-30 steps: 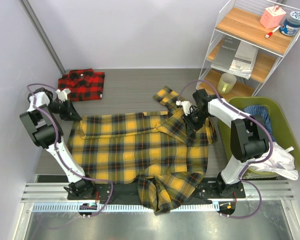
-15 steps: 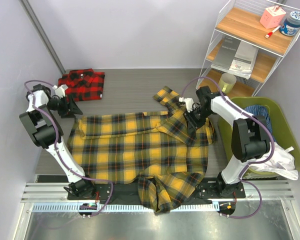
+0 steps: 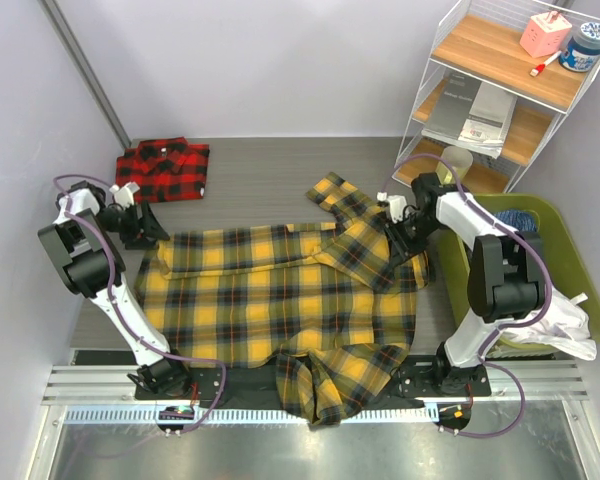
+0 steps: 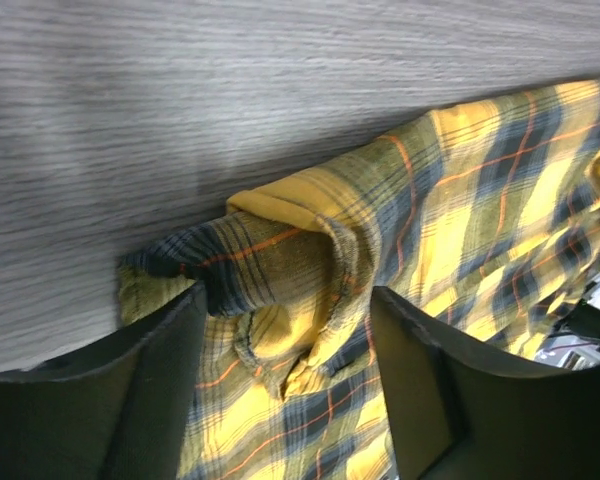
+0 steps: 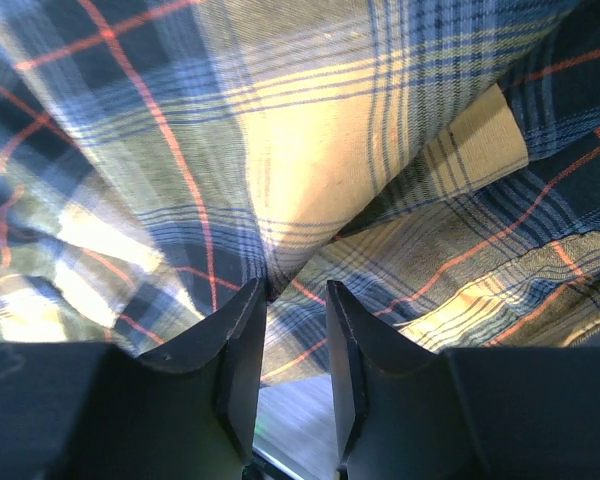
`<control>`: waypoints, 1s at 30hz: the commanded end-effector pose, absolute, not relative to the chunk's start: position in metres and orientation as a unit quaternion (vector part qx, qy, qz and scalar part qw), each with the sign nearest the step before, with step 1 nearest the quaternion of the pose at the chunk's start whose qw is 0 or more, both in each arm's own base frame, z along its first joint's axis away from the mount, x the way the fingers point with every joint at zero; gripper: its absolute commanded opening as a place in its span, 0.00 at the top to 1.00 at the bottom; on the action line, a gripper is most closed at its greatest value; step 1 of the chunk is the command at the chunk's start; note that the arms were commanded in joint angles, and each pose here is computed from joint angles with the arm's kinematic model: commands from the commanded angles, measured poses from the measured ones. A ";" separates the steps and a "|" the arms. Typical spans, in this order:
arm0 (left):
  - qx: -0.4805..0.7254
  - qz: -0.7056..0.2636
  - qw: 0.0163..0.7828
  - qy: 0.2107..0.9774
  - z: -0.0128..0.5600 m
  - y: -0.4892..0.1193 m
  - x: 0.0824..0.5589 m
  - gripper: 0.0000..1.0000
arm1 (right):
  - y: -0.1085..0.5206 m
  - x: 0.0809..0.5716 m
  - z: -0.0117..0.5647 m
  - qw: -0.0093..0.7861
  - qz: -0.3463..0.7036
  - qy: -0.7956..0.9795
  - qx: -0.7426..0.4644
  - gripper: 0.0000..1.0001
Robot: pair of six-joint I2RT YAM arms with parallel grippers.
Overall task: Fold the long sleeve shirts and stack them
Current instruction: Fold the shirt
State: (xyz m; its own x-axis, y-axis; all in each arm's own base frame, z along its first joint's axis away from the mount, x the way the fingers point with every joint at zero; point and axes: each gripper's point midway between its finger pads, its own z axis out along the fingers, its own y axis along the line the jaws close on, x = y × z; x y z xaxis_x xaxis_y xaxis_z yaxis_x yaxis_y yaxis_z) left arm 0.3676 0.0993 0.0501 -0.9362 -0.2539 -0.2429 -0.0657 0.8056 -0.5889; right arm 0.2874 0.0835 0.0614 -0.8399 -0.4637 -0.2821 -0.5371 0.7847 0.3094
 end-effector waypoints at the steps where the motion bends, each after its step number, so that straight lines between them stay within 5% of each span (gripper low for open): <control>1: -0.086 -0.325 0.198 0.921 0.068 0.095 0.380 0.40 | 0.071 0.293 0.043 0.092 0.151 0.946 -0.273 0.66; 6: -0.093 -0.342 0.210 0.911 0.070 0.093 0.389 0.58 | 0.061 0.298 0.026 0.080 0.125 0.949 -0.278 0.66; 12: -0.102 -0.319 0.240 0.911 0.075 0.106 0.407 1.00 | 0.055 0.306 0.020 0.076 0.106 0.950 -0.284 0.65; 18: -0.097 -0.281 0.255 0.920 0.073 0.126 0.420 0.99 | 0.061 0.302 0.029 0.069 0.131 0.941 -0.304 0.61; 20: -0.089 -0.297 0.237 0.921 0.072 0.120 0.413 0.82 | 0.072 0.305 0.053 0.090 0.161 0.930 -0.319 0.57; 21: -0.078 -0.300 0.238 0.920 0.077 0.118 0.412 0.59 | 0.085 0.298 0.067 0.092 0.202 0.920 -0.323 0.52; 22: -0.050 -0.298 0.244 0.921 0.079 0.118 0.409 0.52 | 0.090 0.300 0.080 0.106 0.215 0.912 -0.333 0.41; 25: -0.002 -0.287 0.259 0.922 0.097 0.113 0.396 0.26 | 0.109 0.325 0.129 0.178 0.240 0.896 -0.328 0.32; 29: 0.045 -0.264 0.308 0.913 0.127 0.108 0.393 0.15 | 0.117 0.396 0.168 0.287 0.209 0.887 -0.296 0.30; 30: 0.058 -0.259 0.329 0.906 0.141 0.105 0.394 0.00 | 0.120 0.416 0.159 0.292 0.206 0.888 -0.290 0.30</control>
